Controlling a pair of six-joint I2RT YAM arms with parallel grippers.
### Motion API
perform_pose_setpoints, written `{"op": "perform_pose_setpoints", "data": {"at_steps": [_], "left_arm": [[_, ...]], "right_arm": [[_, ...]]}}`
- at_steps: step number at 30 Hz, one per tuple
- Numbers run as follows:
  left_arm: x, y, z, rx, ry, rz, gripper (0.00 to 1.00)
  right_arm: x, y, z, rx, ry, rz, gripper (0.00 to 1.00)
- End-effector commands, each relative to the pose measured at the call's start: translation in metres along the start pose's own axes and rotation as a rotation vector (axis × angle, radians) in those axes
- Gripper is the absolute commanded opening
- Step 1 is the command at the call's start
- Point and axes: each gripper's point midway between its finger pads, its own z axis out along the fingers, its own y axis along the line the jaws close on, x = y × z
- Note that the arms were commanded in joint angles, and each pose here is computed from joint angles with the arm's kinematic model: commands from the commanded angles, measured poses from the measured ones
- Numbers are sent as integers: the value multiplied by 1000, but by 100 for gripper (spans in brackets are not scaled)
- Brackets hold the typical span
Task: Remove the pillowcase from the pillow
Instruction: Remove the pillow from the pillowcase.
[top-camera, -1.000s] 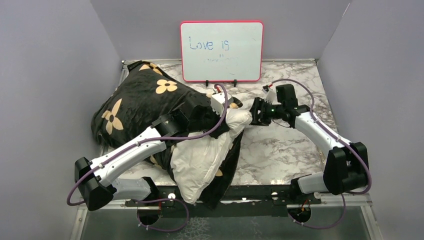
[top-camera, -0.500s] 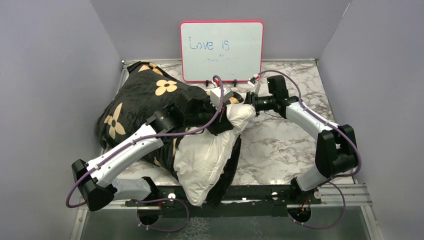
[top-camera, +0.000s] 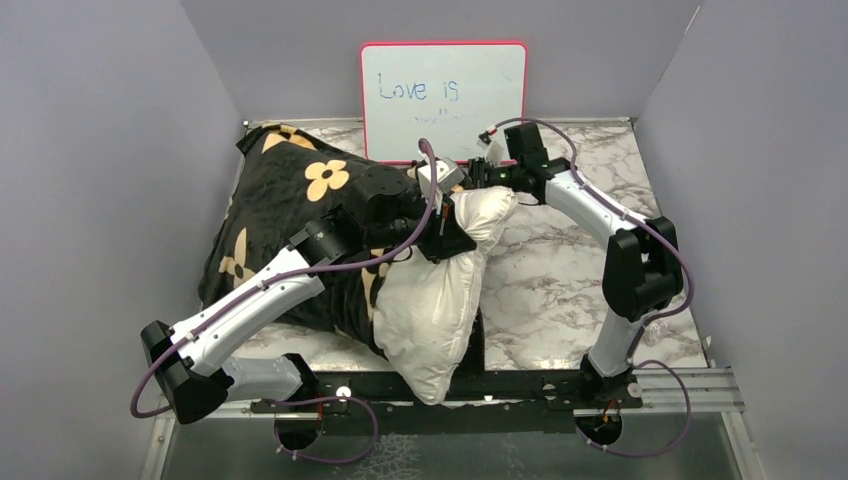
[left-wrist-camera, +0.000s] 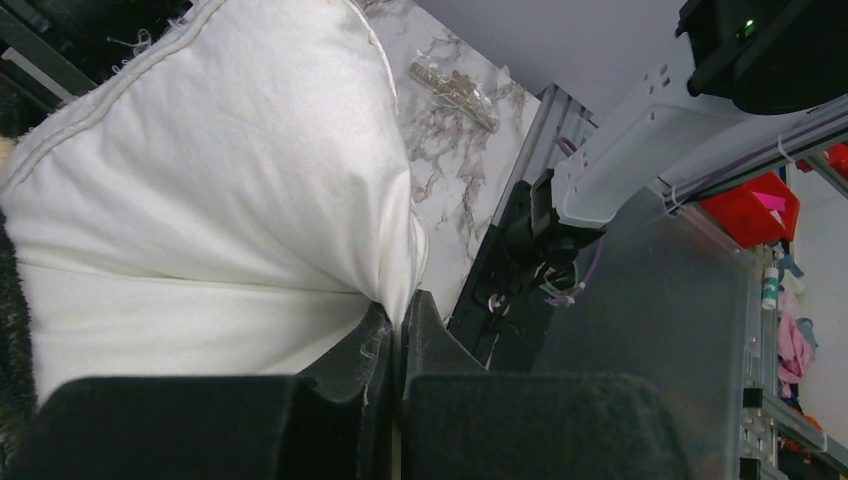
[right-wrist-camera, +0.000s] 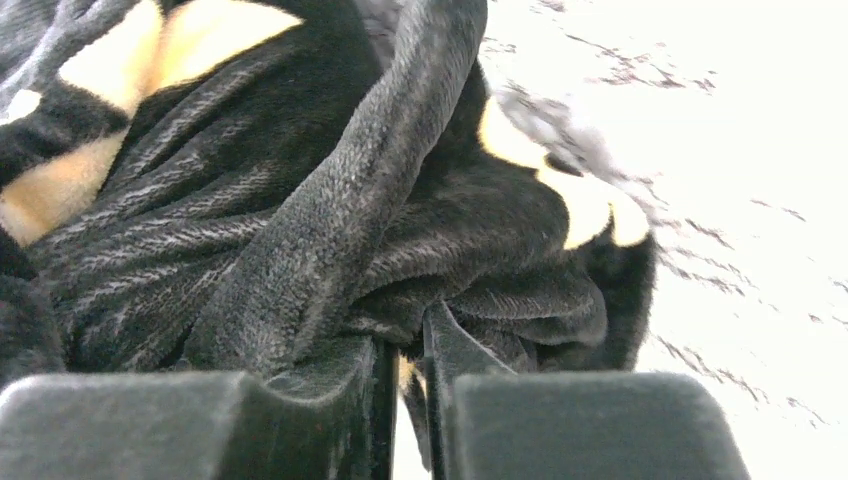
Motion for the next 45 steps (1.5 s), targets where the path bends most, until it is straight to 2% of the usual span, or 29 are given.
{"op": "perform_pose_setpoints", "data": {"at_steps": [1,5,8,9,11,16,20,21,23,24,25,30,35,36,37,39,40,41,42,43,45], "left_arm": [[-51,-49,-24,143,-220,74,0],[-50,-14,-16,-29,-241,44,0],[-51,7,-10,-129,-258,18,0],[-54,14,-9,-164,-272,5,0],[-58,27,-8,-229,-296,-13,0],[-60,59,3,-318,-301,-90,0],[-57,85,13,-392,-303,-187,0],[-57,90,17,-395,-299,-224,0],[-61,94,28,-365,-260,-266,0],[-64,95,34,-361,-244,-274,0],[-63,97,43,-353,-224,-277,0],[-80,86,64,-264,-229,-292,0],[-87,69,74,-169,-223,-290,0],[-87,66,73,-150,-221,-287,0],[-86,62,72,-136,-220,-282,0],[-84,60,66,-133,-221,-268,0],[-83,60,61,-145,-224,-250,0],[-83,63,55,-177,-225,-232,5],[-81,70,47,-235,-220,-213,20],[-80,82,38,-321,-223,-197,40],[-70,102,17,-469,-185,-172,76]], "right_arm": [[-22,-31,-33,219,-113,13,25],[-20,-48,-84,381,-221,37,49],[-8,-66,-127,555,-331,83,57],[-2,-66,-138,585,-365,80,62],[21,-67,-152,604,-389,90,64],[70,-35,-155,397,-399,83,65],[100,15,-153,90,-399,3,73],[107,35,-153,-25,-385,-56,84],[116,76,-159,-241,-352,-158,90],[122,86,-160,-314,-314,-163,98],[126,89,-158,-347,-279,-160,100],[114,74,-135,-275,-203,-118,100],[105,51,-81,-126,-148,-83,100],[106,51,-71,-128,-119,-80,96],[107,51,-64,-128,-94,-73,87],[103,44,-57,-83,-98,-61,55],[99,38,-58,-44,-128,-65,47],[93,33,-61,2,-167,-76,36],[87,25,-67,65,-216,-80,22],[83,20,-74,117,-258,-85,4],[79,10,-85,189,-305,-113,1]]}}
